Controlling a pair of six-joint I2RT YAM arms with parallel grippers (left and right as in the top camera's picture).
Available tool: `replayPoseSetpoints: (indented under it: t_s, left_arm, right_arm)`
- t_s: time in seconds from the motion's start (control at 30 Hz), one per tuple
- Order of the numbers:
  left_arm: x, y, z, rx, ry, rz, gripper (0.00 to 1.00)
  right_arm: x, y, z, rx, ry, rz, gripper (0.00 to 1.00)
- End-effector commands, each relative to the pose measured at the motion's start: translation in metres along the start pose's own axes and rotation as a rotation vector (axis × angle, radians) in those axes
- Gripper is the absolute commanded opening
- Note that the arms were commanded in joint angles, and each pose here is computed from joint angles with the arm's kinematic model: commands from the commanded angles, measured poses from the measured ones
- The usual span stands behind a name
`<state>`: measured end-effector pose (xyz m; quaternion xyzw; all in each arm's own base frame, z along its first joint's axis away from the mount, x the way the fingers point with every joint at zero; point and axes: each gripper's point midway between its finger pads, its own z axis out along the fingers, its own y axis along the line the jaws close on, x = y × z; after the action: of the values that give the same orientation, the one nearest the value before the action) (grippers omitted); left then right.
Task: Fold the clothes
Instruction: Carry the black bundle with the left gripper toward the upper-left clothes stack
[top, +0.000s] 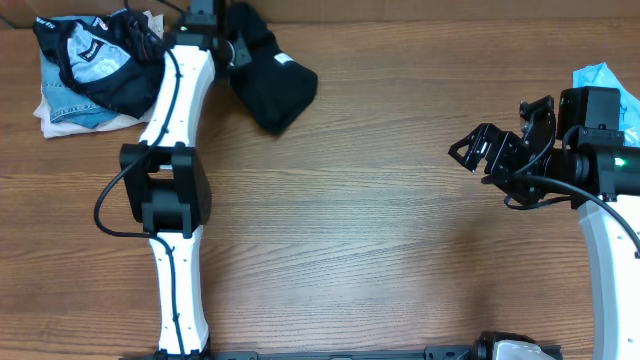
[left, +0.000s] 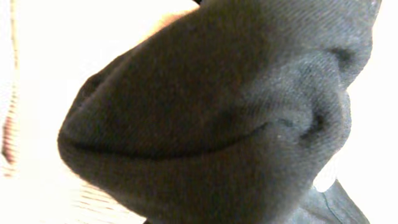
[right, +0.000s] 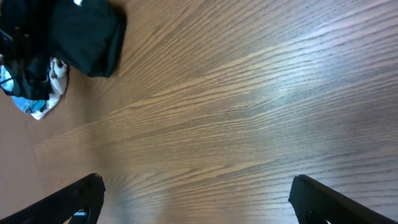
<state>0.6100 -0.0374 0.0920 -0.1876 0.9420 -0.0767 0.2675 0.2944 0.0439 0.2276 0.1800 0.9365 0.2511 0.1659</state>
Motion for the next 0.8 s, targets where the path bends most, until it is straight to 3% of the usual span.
replayPoseSetpoints:
  t_s: [0.0, 0.43, 0.77]
  left_arm:
    - [-0.029, 0.023, -0.009, -0.039, -0.068, 0.019, 0.04]
    - [-0.091, 0.052, -0.052, -0.045, -0.219, 0.073, 0.04]
    - [-0.131, 0.084, -0.090, -0.064, -0.326, 0.020, 0.04]
  right_arm:
    - [0.001, -0.002, 0.000, 0.006, 0.003, -0.003, 1.00]
    - [0.003, -0.002, 0.000, 0.008, 0.010, 0.005, 1.00]
    - [0.009, -0.005, 0.000, 0.017, 0.035, 0.022, 1.00]
